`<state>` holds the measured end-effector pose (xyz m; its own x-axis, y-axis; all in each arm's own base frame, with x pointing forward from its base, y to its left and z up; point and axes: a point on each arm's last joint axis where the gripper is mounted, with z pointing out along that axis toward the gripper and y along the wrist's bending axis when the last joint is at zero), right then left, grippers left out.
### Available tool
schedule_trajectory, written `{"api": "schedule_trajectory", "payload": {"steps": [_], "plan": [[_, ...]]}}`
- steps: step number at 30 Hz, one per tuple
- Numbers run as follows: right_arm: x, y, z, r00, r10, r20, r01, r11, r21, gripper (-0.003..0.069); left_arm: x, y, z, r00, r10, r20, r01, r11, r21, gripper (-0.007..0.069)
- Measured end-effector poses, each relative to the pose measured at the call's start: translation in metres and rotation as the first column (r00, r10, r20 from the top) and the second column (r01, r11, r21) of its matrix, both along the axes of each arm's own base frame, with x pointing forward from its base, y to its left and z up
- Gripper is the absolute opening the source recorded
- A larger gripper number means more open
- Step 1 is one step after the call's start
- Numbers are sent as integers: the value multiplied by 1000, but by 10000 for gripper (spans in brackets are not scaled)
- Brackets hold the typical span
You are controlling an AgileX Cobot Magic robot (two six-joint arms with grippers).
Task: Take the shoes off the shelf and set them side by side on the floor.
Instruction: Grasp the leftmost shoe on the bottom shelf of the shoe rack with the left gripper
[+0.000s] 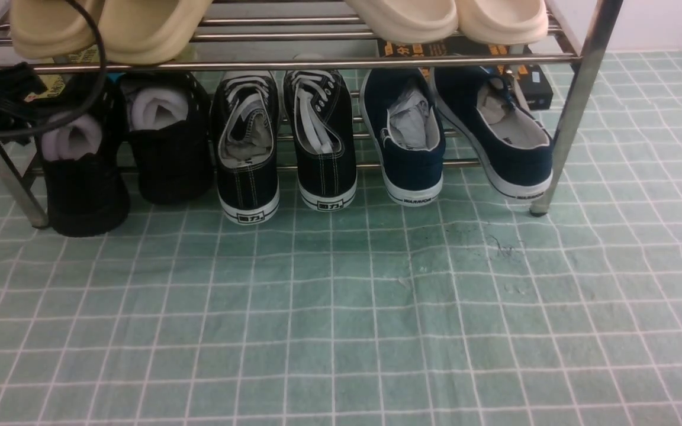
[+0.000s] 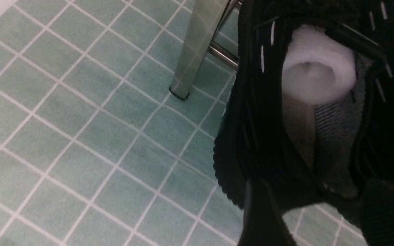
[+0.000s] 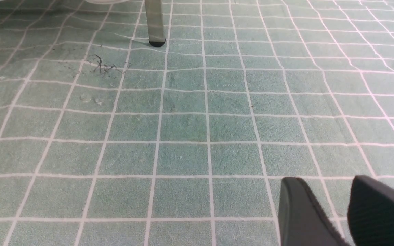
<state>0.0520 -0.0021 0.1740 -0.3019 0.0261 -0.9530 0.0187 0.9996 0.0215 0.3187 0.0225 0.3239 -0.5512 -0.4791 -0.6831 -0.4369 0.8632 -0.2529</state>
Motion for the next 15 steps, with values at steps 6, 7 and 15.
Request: {"api": "schedule_trajectory", "payload": {"steps": [6,7,15], "plan": [[0,0,0,1000,0,0,0,1000,0,237,31,2,-30,999,-42,8,41,997,60,417],[0,0,0,1000,0,0,0,1000,0,237,34,2,-34,999,-48,12,48,997,62,415],[0,0,0,1000,0,0,0,1000,0,237,57,0,-63,997,-68,29,66,997,49,314]]}}
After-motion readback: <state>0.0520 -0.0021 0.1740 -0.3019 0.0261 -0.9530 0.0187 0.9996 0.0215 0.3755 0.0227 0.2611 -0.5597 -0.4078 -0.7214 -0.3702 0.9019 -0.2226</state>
